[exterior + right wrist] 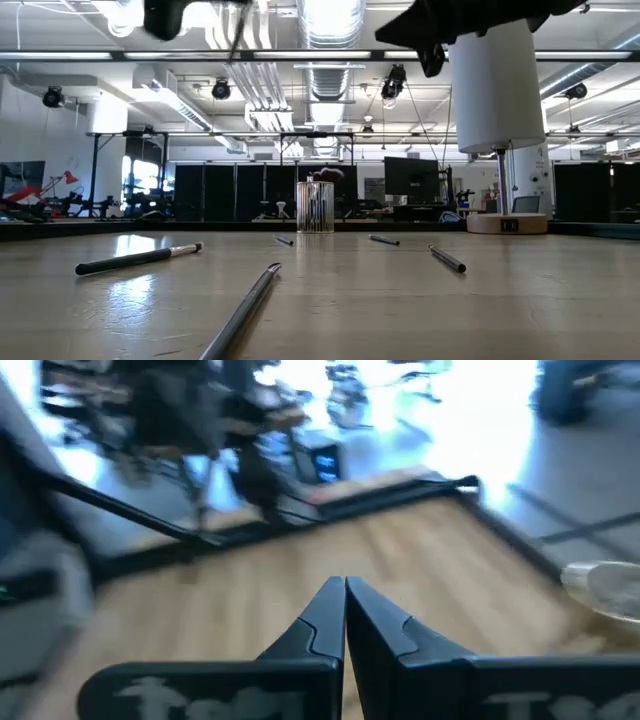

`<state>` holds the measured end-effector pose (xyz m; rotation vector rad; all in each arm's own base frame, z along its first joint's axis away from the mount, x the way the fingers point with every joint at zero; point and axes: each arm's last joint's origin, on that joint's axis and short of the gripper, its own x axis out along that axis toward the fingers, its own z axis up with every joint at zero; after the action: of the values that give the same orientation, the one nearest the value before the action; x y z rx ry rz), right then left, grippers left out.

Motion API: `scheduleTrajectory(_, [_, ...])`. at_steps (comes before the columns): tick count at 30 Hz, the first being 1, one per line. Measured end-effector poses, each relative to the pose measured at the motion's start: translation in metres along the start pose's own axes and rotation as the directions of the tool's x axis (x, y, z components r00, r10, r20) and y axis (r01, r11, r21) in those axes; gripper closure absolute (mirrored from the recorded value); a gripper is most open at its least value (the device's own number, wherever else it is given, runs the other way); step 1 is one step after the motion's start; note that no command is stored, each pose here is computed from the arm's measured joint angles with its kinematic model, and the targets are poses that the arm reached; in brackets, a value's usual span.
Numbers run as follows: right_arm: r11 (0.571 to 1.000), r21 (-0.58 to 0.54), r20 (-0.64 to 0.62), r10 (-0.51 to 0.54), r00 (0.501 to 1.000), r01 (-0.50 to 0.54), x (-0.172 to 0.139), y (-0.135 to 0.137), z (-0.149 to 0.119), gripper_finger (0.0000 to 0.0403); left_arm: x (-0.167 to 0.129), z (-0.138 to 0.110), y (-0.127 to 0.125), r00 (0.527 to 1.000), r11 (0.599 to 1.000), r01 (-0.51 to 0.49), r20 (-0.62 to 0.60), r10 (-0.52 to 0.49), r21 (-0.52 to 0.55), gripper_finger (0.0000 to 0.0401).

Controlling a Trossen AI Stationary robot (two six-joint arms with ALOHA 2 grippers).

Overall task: Put items in baskets/containers
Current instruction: Put the black eyeshadow brush into the yellow pen holder

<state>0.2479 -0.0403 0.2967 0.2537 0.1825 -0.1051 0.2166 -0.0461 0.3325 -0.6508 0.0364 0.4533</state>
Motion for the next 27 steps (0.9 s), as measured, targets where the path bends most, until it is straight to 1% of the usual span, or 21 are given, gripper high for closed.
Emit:
scheduleTrajectory(1, [0.999, 0.031, 0.004, 0.025, 1.000, -0.025, 0.002, 0.001, 0.000, 0.0394, 0.004, 0.010, 0.002, 0.997, 0.997, 0.069, 0.042, -0.070, 0.022, 0.0401])
scheduleTrajectory(3, [0.993, 0.098, 0.027, 0.057, 0.998, -0.059, 0.004, 0.002, 0.002, 0.0394, 0.013, 0.030, 0.008, 0.973, 0.980, 0.190, 0.122, -0.196, 0.062, 0.0401])
scheduleTrajectory(4, [0.990, 0.121, 0.036, 0.071, 0.997, -0.075, 0.005, 0.003, 0.002, 0.0394, 0.018, 0.038, 0.013, 0.957, 0.967, 0.242, 0.144, -0.251, 0.076, 0.0401])
scheduleTrajectory(6, [0.984, 0.146, 0.054, 0.096, 0.994, -0.103, 0.007, 0.005, 0.004, 0.0392, 0.029, 0.052, 0.022, 0.927, 0.938, 0.329, 0.150, -0.343, 0.107, 0.0401])
scheduleTrajectory(8, [0.980, 0.159, 0.059, 0.108, 0.992, -0.116, 0.009, 0.009, 0.009, 0.0384, 0.040, 0.061, 0.033, 0.910, 0.920, 0.367, 0.150, -0.385, 0.134, 0.0401])
scheduleTrajectory(11, [0.978, 0.154, 0.076, 0.132, 0.988, -0.142, 0.016, 0.016, 0.021, 0.0359, 0.055, 0.069, 0.044, 0.880, 0.887, 0.434, 0.138, -0.455, 0.159, 0.0401])
scheduleTrajectory(14, [0.976, 0.152, 0.082, 0.142, 0.987, -0.153, 0.027, 0.021, 0.034, 0.0322, 0.067, 0.071, 0.050, 0.853, 0.858, 0.489, 0.121, -0.508, 0.156, 0.0401])
scheduleTrajectory(17, [0.978, 0.163, 0.046, 0.127, 0.991, -0.133, 0.041, 0.023, 0.047, 0.0285, 0.074, 0.073, 0.048, 0.840, 0.839, 0.515, 0.092, -0.535, 0.179, 0.0401])
scheduleTrajectory(21, [0.982, 0.170, -0.004, 0.088, 0.996, -0.086, 0.058, 0.021, 0.069, 0.0246, 0.080, 0.075, 0.046, 0.833, 0.826, 0.524, 0.077, -0.548, 0.207, 0.0401])
scheduleTrajectory(24, [0.985, 0.164, -0.048, 0.068, 0.997, -0.059, 0.069, 0.020, 0.083, 0.0233, 0.080, 0.077, 0.047, 0.832, 0.823, 0.523, 0.075, -0.549, 0.220, 0.0401])
scheduleTrajectory(27, [0.987, 0.153, -0.073, 0.063, 0.995, -0.051, 0.078, 0.020, 0.092, 0.0232, 0.078, 0.080, 0.048, 0.832, 0.823, 0.519, 0.085, -0.549, 0.230, 0.0401])
